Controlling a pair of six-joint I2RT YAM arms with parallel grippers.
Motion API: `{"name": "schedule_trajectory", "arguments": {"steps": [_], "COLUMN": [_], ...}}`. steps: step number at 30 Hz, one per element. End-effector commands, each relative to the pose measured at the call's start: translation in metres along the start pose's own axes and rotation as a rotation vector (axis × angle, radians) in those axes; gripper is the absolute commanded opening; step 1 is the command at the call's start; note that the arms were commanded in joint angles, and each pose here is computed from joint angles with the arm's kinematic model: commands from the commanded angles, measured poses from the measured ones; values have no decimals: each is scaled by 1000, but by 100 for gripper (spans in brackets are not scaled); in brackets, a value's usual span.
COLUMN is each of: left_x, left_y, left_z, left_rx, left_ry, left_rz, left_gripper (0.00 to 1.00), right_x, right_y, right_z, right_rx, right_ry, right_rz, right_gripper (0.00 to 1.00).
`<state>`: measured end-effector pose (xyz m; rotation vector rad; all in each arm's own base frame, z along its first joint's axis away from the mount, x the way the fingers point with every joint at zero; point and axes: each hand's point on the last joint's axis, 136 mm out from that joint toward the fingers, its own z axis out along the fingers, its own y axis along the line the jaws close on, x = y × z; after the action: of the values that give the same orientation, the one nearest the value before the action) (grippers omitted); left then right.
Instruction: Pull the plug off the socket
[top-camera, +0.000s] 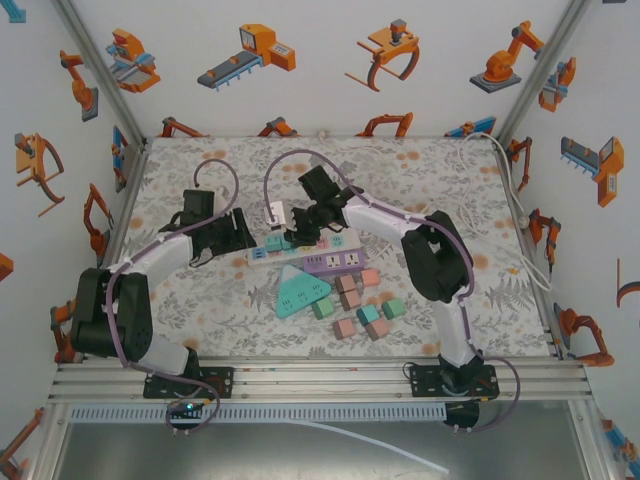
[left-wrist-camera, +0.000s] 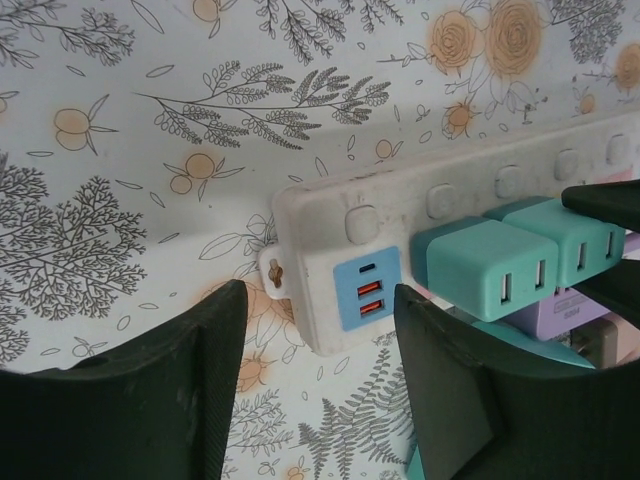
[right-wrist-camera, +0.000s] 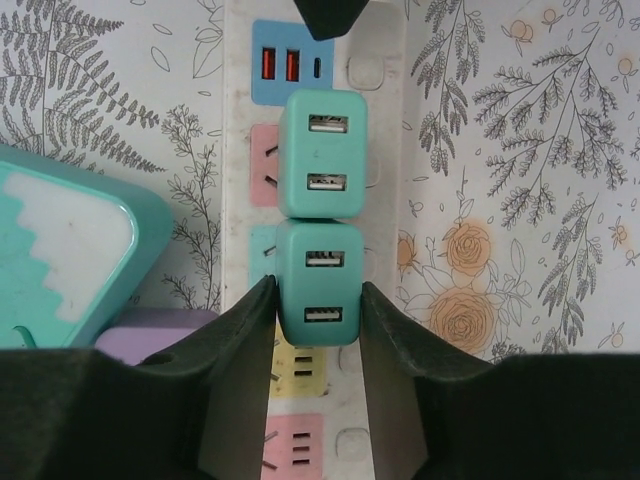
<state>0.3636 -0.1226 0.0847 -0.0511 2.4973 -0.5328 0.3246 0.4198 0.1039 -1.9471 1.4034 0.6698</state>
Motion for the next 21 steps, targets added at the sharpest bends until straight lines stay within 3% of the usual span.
{"name": "schedule_trajectory", "arguments": {"steps": [1, 6, 16, 21], "left_x": [0, 10, 29, 42], "left_y": [-5, -7, -1, -4], "left_z": [6, 15, 28, 33], "left_rx": [15, 31, 9, 25], "left_ry": [-6, 31, 90, 133], "left_rz": [-8, -2, -6, 4], "left_gripper": [53, 42, 37, 36], "right_x": [-8, -7, -7, -13], "right_y": [-1, 0, 0, -3], "right_z": [4, 6, 8, 7], "right_rx": [-20, -27, -34, -31], "right_ry": [-29, -34, -42, -66], "right_rz": [15, 25, 41, 67], "right_gripper": [35, 34, 34, 29]}}
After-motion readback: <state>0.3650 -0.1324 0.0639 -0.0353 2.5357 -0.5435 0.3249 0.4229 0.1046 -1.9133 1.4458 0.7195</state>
